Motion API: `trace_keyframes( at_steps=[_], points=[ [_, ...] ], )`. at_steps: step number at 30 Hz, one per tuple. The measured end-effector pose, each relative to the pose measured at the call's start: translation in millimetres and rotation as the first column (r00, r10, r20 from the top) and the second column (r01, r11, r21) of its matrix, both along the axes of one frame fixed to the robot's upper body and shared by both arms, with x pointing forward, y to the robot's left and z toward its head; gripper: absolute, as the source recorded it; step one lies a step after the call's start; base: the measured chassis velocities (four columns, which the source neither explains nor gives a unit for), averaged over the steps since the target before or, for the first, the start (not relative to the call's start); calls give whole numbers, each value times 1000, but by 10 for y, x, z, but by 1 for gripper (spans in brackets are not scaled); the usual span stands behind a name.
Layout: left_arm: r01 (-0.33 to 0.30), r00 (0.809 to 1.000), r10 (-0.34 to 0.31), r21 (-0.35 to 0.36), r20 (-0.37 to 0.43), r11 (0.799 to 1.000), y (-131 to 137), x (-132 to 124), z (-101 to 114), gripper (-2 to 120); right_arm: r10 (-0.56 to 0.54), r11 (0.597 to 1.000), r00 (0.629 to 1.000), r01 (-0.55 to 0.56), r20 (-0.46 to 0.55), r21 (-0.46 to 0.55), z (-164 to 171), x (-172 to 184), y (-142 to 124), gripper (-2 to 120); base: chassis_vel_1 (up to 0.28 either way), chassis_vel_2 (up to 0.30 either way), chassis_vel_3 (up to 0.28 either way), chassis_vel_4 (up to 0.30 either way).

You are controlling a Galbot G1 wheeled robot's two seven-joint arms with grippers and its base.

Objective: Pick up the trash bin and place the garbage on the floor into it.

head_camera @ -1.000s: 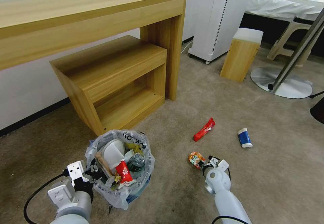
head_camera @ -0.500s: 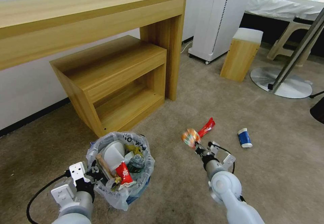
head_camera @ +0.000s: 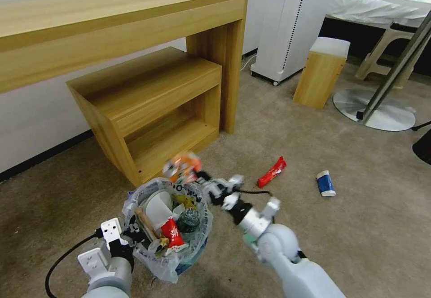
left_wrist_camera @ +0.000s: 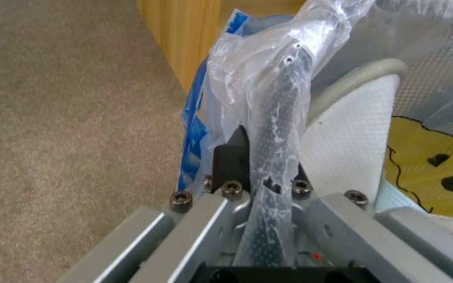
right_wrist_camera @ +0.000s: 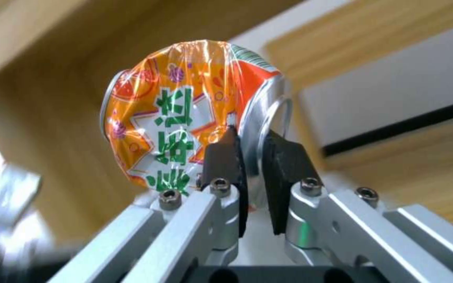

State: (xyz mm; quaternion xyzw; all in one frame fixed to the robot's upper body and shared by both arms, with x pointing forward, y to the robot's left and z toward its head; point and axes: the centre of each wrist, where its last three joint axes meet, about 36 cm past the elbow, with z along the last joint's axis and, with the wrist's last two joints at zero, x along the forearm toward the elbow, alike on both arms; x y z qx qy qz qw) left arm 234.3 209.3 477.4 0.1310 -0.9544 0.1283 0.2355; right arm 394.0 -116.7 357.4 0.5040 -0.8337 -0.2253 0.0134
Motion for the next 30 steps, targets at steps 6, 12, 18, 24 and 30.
trace_keyframes(
  at_steps=[6,12,18,24,30],
  points=[
    [-1,1000,1,0,0,1000,-1,-31,26,0,67,995,998,-65,20,-75,-116,-36,141,7,0,0,0,0],
    [1,1000,-1,2,1,1000,-14,-45,38,0,51,992,998,-48,23,-114,-146,-55,51,16,0,0,0,0],
    [4,1000,-4,4,-1,1000,-30,-57,40,0,25,990,999,-21,28,-136,-119,-92,-93,40,0,0,0,0],
    [3,1000,-3,9,2,1000,-13,-62,54,0,-32,987,998,39,51,-153,11,-77,-260,61,0,0,0,0],
    [-1,1000,1,-10,-5,1000,24,-31,77,0,-217,971,971,226,98,-85,306,-5,-458,82,0,0,0,0]
  ],
)
